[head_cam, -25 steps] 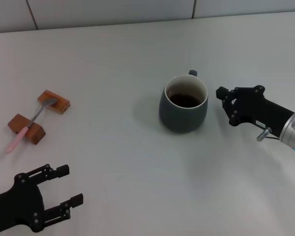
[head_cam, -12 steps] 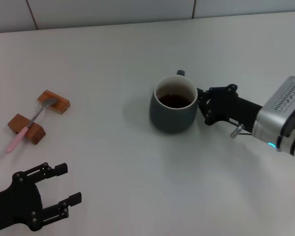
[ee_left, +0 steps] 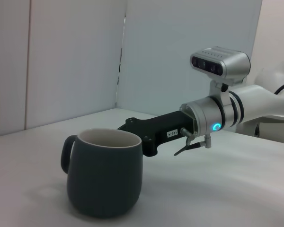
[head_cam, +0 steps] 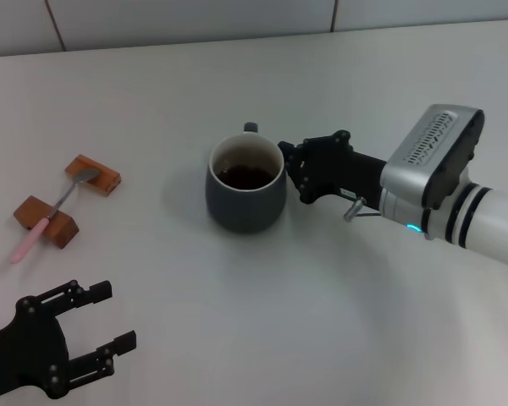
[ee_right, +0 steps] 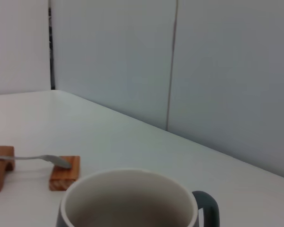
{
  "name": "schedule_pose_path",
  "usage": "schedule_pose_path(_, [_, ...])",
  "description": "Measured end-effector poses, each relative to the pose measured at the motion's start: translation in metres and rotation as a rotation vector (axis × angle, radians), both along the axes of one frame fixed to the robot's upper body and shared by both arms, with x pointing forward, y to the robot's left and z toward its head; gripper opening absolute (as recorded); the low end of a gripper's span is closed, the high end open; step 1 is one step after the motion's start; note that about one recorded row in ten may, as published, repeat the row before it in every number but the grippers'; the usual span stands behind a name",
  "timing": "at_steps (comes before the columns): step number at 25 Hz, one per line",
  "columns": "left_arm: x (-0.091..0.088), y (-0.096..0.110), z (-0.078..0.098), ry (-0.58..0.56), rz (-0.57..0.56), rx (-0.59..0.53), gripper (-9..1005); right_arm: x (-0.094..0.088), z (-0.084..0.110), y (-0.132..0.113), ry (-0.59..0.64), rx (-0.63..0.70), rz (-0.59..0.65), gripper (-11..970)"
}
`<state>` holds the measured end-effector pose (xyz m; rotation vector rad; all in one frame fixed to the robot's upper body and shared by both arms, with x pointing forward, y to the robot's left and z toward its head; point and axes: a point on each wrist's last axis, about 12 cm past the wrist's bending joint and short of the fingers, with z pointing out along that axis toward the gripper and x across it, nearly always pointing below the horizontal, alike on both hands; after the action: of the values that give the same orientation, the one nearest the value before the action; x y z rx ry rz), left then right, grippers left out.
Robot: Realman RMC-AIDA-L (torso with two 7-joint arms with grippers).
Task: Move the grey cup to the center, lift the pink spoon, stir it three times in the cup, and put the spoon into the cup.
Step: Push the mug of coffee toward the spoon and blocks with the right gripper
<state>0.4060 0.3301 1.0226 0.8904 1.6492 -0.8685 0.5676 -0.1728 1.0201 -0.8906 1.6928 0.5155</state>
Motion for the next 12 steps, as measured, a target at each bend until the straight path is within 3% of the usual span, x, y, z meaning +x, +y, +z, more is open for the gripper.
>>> schedule_pose_path(12, [0.0,0.001,0.001,-0.005,-0.004,0.001,701,-0.005,0.0,0.012,0.021,0.024,0.032,46])
